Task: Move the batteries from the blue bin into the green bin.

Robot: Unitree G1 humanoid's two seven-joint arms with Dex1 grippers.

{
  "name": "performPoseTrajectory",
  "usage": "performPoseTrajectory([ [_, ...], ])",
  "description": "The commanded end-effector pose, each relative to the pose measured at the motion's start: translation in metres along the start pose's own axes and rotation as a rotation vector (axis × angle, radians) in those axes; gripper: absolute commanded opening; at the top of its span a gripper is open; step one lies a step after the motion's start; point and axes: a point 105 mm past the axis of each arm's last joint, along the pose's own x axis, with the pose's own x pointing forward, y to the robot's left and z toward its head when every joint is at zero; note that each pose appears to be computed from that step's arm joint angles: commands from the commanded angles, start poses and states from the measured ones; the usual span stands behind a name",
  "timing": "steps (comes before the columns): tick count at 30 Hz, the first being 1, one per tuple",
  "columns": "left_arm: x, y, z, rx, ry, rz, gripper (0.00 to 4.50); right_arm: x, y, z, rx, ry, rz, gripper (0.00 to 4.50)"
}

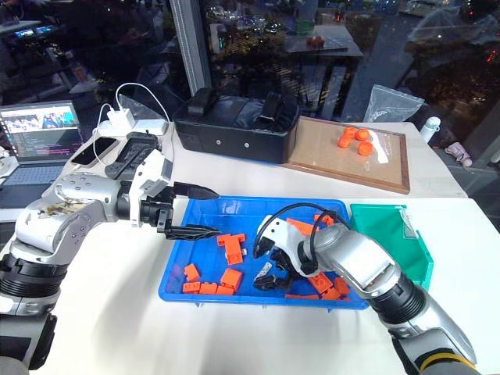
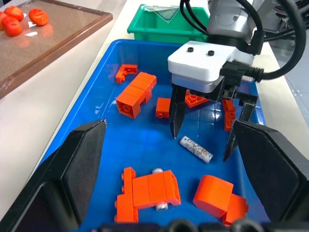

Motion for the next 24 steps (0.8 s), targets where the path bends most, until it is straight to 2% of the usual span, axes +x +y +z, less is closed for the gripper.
performPoseTrajectory([
  [1, -0.004, -0.002, 0.010, 0.043, -0.008, 0.002, 4.50, 0.006, -0.001, -0.003, 0.021, 0.007, -0.029, 4.48],
  [2, -0.004, -0.002, 0.010, 0.043, -0.008, 0.002, 4.50, 0.007, -0.001, -0.005, 0.021, 0.014, -0.035, 4.48],
  [5, -0.005, -0.002, 0.010, 0.043, -0.007, 0.003, 4.50, 0.008, -0.008, -0.011, 0.009, 0.037, -0.072, 3.78],
  [9, -0.005, -0.002, 0.010, 0.043, -0.008, 0.004, 4.50, 0.001, -0.015, -0.011, -0.021, 0.039, -0.098, 2.48],
  [13, -0.003, -0.002, 0.010, 0.041, -0.017, -0.002, 4.50, -0.019, -0.023, 0.008, -0.032, -0.044, -0.108, 2.48],
  [17, 0.002, 0.008, 0.014, 0.045, -0.060, 0.036, 4.50, -0.067, -0.049, 0.027, 0.021, -0.204, -0.158, 2.48],
  [21, 0.006, 0.002, 0.014, 0.055, -0.057, -0.022, 4.50, -0.130, -0.091, 0.021, 0.032, -0.256, -0.375, 2.48],
  [24, 0.009, 0.002, 0.016, 0.065, -0.063, -0.041, 4.50, -0.166, -0.108, 0.002, -0.021, -0.190, -0.514, 2.48],
])
